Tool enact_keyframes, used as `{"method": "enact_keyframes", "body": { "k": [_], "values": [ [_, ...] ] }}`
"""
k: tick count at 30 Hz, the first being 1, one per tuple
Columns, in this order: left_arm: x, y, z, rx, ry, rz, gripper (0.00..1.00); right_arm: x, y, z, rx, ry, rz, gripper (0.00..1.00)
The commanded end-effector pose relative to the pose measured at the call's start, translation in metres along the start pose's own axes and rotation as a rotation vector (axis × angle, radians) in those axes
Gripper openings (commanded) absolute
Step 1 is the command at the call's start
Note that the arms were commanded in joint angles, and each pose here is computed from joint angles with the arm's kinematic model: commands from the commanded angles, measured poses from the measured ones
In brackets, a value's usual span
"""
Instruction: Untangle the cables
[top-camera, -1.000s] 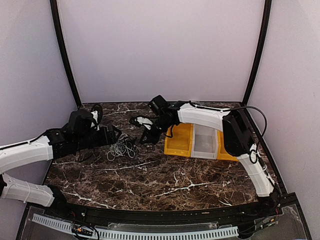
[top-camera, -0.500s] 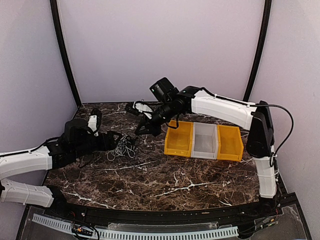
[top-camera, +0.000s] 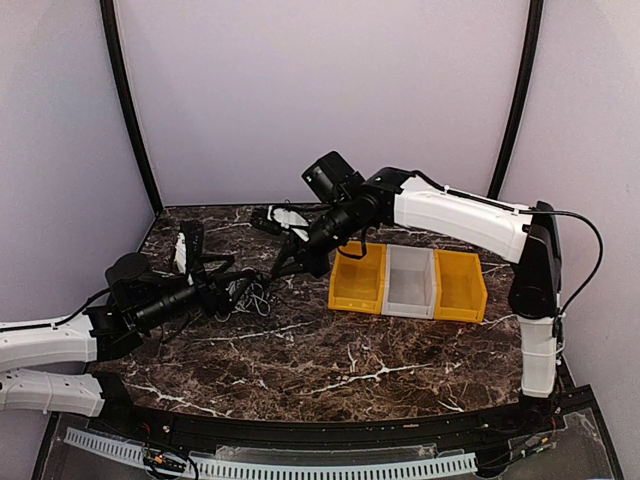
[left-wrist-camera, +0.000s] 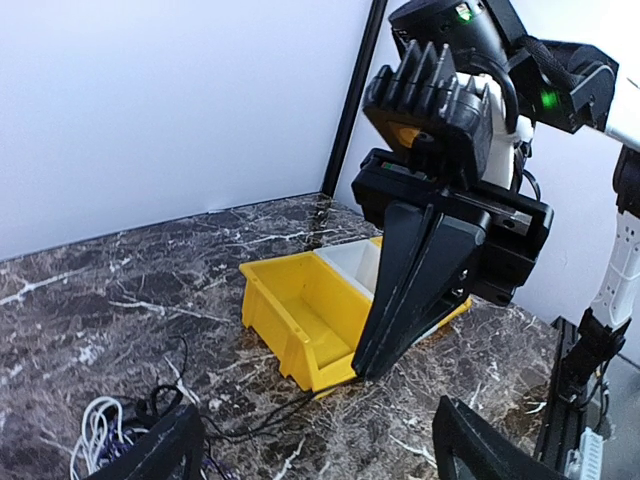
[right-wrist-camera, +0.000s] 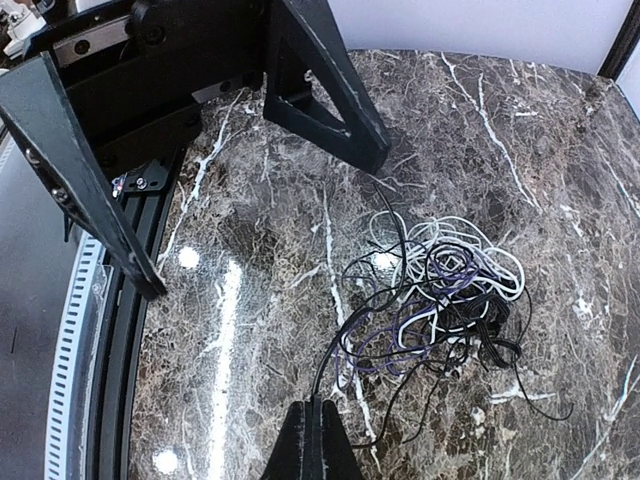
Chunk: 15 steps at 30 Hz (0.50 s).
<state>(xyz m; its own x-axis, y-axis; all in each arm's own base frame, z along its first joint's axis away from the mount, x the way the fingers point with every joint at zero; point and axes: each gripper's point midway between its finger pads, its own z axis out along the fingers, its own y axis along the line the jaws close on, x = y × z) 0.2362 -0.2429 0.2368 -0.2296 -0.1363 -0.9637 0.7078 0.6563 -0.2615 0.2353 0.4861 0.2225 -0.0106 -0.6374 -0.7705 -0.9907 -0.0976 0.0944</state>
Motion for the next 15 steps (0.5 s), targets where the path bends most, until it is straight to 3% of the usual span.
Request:
{"method": "enact_keyframes", "body": {
  "k": [1,6,15],
  "values": [
    [-0.027,-0.022,0.017,0.092,-0.046,0.149,0.76,-0.019,0.012,-0.017,-0.010,-0.041,-0.041,0.00],
    [-0.022,-0.024,0.029,0.097,0.055,0.335,0.58,-0.022,0.014,-0.022,-0.001,-0.049,-0.056,0.00],
    [0.004,-0.018,0.035,0.105,0.233,0.463,0.51,-0.019,0.014,-0.022,0.003,-0.043,-0.059,0.00]
  ]
}}
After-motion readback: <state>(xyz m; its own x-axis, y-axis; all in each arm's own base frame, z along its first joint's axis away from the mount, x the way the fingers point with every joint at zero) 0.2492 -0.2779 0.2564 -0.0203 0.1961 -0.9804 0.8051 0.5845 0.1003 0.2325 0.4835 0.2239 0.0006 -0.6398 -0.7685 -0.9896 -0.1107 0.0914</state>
